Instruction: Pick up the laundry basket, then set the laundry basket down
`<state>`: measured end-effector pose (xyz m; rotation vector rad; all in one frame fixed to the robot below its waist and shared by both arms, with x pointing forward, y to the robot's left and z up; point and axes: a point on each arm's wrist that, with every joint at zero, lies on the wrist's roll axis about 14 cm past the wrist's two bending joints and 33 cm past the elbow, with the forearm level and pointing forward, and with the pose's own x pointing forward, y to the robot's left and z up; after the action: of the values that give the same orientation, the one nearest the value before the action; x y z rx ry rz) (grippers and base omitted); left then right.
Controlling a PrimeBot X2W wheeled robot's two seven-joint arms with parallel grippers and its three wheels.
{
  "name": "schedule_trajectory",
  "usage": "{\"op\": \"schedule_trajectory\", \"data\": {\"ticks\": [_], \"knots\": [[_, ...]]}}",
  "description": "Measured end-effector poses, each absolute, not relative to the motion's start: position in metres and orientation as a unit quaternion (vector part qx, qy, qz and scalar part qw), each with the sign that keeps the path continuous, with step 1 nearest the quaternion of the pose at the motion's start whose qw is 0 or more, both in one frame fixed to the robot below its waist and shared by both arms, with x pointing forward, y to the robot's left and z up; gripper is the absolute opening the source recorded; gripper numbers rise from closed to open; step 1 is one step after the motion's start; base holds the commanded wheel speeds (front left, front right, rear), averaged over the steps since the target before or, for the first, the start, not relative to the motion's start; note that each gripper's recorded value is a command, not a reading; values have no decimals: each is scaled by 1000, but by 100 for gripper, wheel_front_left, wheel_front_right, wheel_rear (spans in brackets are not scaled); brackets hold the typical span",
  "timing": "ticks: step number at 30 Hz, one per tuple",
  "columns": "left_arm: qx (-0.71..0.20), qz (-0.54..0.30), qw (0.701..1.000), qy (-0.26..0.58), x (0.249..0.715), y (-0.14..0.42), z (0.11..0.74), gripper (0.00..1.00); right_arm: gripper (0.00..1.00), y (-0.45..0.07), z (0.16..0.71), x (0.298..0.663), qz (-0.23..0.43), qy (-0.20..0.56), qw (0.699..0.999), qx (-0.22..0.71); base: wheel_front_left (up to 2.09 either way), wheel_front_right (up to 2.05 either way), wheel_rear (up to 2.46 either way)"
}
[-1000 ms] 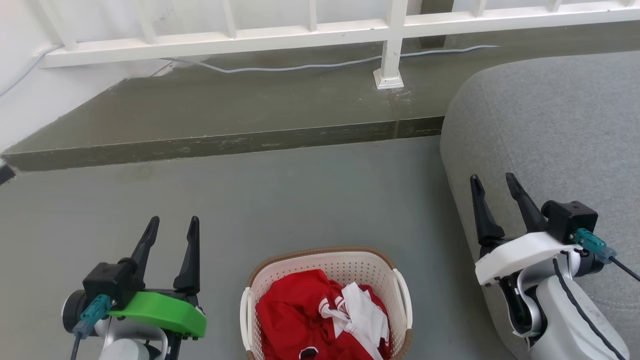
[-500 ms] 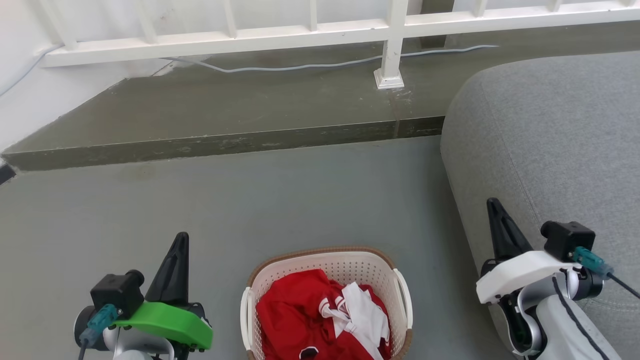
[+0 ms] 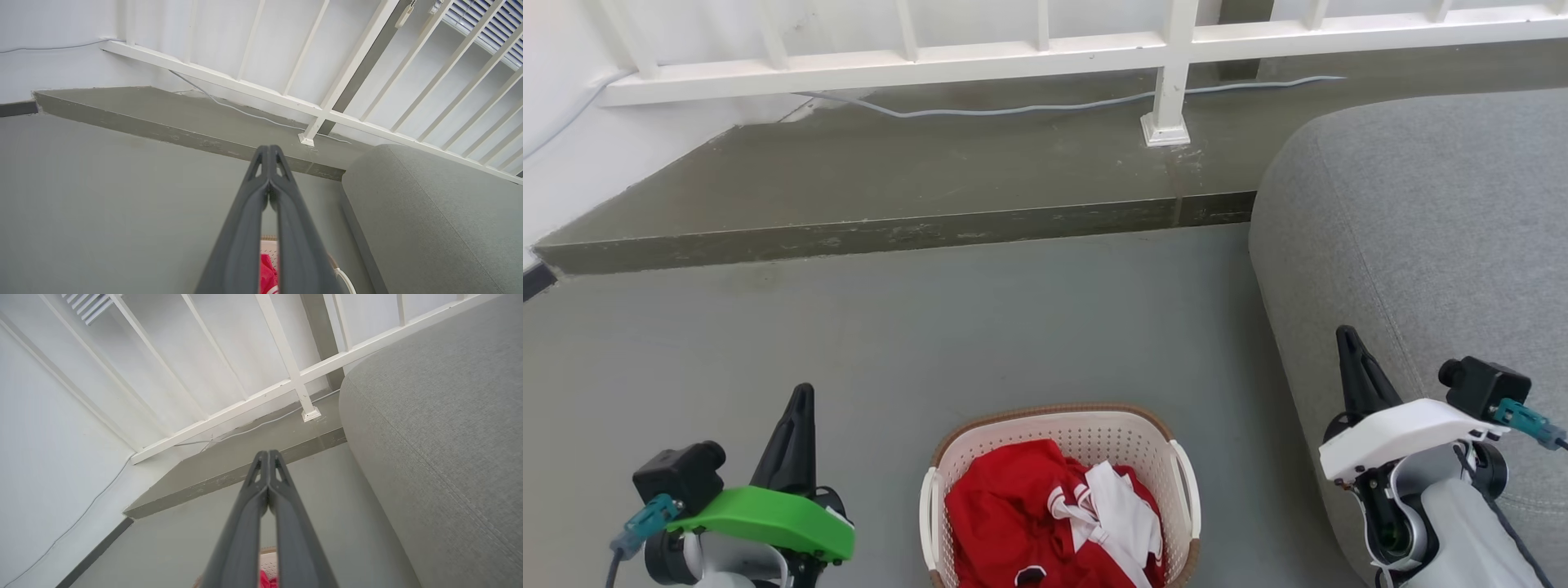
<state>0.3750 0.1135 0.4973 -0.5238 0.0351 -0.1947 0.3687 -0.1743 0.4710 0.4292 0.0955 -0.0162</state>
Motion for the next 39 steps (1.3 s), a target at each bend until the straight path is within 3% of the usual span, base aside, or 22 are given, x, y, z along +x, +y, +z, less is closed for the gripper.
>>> {"op": "schedule_trajectory", "data": {"ticks": [24, 39], "knots": [[-382, -43, 921, 53, 376, 138, 483, 0, 0, -187, 466, 373, -40, 66, 930, 358, 0, 0, 0], [-469, -15, 881, 67, 375, 153, 477, 0, 0, -191, 467, 375, -47, 67, 887, 455, 0, 0, 0]]}}
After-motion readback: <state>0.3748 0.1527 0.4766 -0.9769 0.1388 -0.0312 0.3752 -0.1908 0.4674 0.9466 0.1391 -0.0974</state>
